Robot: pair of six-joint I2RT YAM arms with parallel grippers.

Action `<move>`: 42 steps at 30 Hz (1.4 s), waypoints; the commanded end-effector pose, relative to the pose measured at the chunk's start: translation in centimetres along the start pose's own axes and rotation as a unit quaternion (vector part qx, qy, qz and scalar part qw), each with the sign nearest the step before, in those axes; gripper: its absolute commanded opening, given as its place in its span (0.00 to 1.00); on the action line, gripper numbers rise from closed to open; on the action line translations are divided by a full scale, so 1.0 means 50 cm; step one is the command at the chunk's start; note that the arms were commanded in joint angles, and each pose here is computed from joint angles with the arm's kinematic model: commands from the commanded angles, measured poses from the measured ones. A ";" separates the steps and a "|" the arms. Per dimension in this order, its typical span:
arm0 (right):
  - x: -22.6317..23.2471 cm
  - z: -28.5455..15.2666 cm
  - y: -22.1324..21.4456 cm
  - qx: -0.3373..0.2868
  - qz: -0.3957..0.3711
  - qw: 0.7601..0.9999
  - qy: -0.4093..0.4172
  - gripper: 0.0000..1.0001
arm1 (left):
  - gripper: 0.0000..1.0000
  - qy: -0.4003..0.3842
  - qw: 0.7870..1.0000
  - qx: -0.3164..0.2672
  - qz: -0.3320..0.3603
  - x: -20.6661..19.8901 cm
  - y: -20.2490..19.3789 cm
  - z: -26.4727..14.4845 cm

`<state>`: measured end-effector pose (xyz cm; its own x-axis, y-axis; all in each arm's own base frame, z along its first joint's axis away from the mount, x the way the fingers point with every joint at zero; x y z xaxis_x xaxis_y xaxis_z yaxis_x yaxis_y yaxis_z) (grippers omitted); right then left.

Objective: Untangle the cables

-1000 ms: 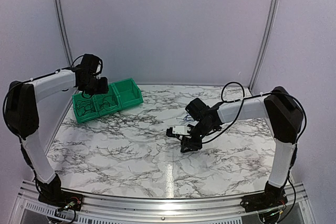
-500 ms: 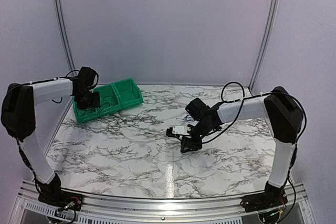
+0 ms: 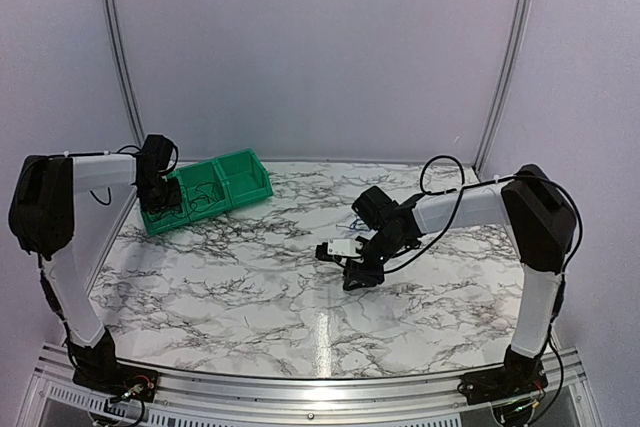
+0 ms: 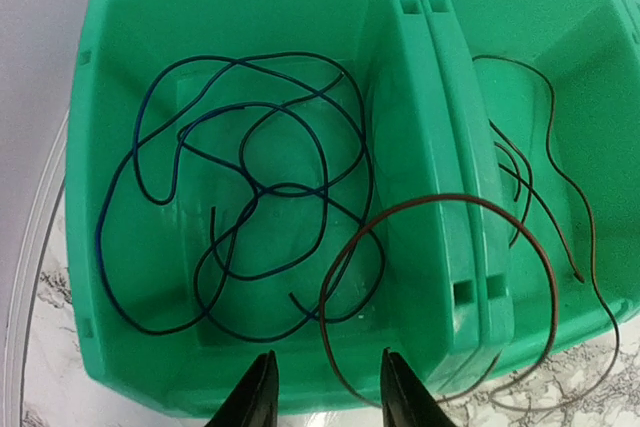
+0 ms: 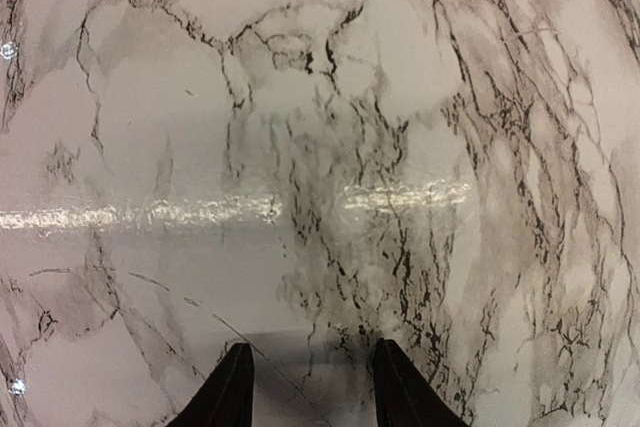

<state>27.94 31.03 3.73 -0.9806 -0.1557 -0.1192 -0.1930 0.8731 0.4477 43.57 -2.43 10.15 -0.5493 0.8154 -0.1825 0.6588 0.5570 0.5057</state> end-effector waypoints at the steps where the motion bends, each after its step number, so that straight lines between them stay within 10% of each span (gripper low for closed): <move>1: 0.045 0.045 -0.077 0.068 0.019 0.997 0.044 0.41 | 0.36 -0.003 1.000 -0.008 -0.021 -0.015 0.023 0.032; 12: 0.047 0.048 -0.082 0.074 0.017 0.996 0.045 0.41 | 0.00 0.010 0.999 -0.020 -0.023 -0.016 0.041 0.050; 27: 0.050 0.057 -0.089 0.079 0.020 0.995 0.050 0.41 | 0.00 -0.087 0.993 -0.073 -0.027 -0.117 0.128 -0.025; 42: 0.053 0.064 -0.098 0.087 0.022 0.995 0.053 0.41 | 0.00 -0.102 0.992 -0.069 0.008 -0.201 0.138 0.074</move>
<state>28.15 31.23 3.63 -0.9805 -0.1566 -0.1187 -0.1937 0.8726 0.4483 54.59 -6.27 13.81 -0.4211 0.8275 -0.3714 0.5642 0.5596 0.6070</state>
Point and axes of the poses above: each gripper's point midway between its finger pads, its own z axis out along the fingers, its own x axis along the line the jaws close on, y = z × x, the point moved 2 cm from there along -z, back along the fingers, and after that the axes turned 15 degrees about -z, right-handed, at the moved point
